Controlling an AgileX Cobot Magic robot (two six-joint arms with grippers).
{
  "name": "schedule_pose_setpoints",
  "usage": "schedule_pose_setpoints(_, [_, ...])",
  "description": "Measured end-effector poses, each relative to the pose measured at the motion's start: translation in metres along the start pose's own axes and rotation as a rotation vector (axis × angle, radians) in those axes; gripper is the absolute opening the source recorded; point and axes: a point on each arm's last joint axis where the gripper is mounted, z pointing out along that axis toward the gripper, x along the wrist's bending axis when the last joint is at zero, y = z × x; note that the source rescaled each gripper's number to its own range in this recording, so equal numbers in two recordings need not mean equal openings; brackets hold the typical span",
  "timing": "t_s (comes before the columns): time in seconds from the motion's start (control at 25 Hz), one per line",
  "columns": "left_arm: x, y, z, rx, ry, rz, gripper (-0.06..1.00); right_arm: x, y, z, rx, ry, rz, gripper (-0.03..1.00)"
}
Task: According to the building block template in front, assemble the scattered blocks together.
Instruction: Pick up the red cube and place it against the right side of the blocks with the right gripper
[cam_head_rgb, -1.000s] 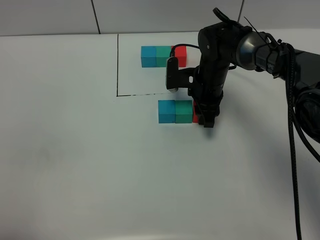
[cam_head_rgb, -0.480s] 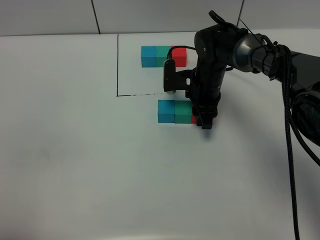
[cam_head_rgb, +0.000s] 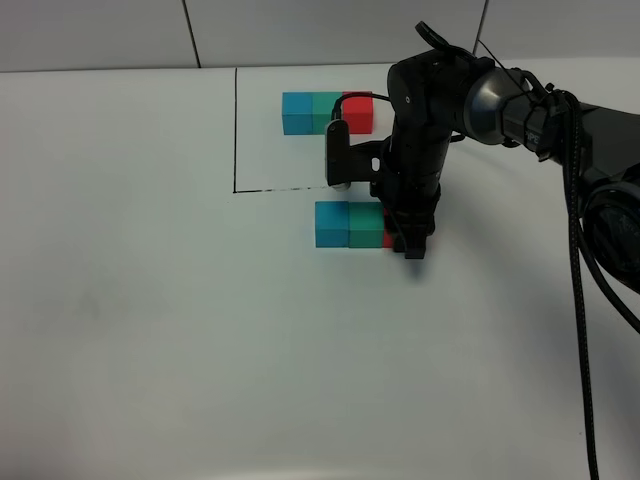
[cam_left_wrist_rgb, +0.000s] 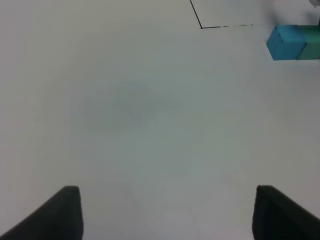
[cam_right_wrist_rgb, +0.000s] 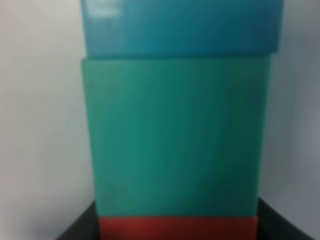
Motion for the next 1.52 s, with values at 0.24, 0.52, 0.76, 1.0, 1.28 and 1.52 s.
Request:
schedule_pose_setpoints(0.24, [0.0, 0.0, 0.0, 0.0, 0.0, 0.0, 0.65, 0.0, 0.0, 0.0, 0.001, 0.0, -0.024, 0.02])
schedule_pose_setpoints(0.52, [0.0, 0.0, 0.0, 0.0, 0.0, 0.0, 0.65, 0.0, 0.0, 0.0, 0.0, 0.0, -0.026, 0.02])
schedule_pose_setpoints(0.76, [0.0, 0.0, 0.0, 0.0, 0.0, 0.0, 0.65, 0.0, 0.0, 0.0, 0.0, 0.0, -0.031, 0.02])
schedule_pose_setpoints(1.0, [0.0, 0.0, 0.0, 0.0, 0.0, 0.0, 0.65, 0.0, 0.0, 0.0, 0.001, 0.0, -0.042, 0.03])
schedule_pose_setpoints(1.28, [0.0, 0.0, 0.0, 0.0, 0.0, 0.0, 0.65, 0.0, 0.001, -0.004, -0.009, -0.011, -0.031, 0.45])
schedule_pose_setpoints(1.52, [0.0, 0.0, 0.0, 0.0, 0.0, 0.0, 0.65, -0.001, -0.014, -0.032, 0.012, -0.01, 0.089, 0.62])
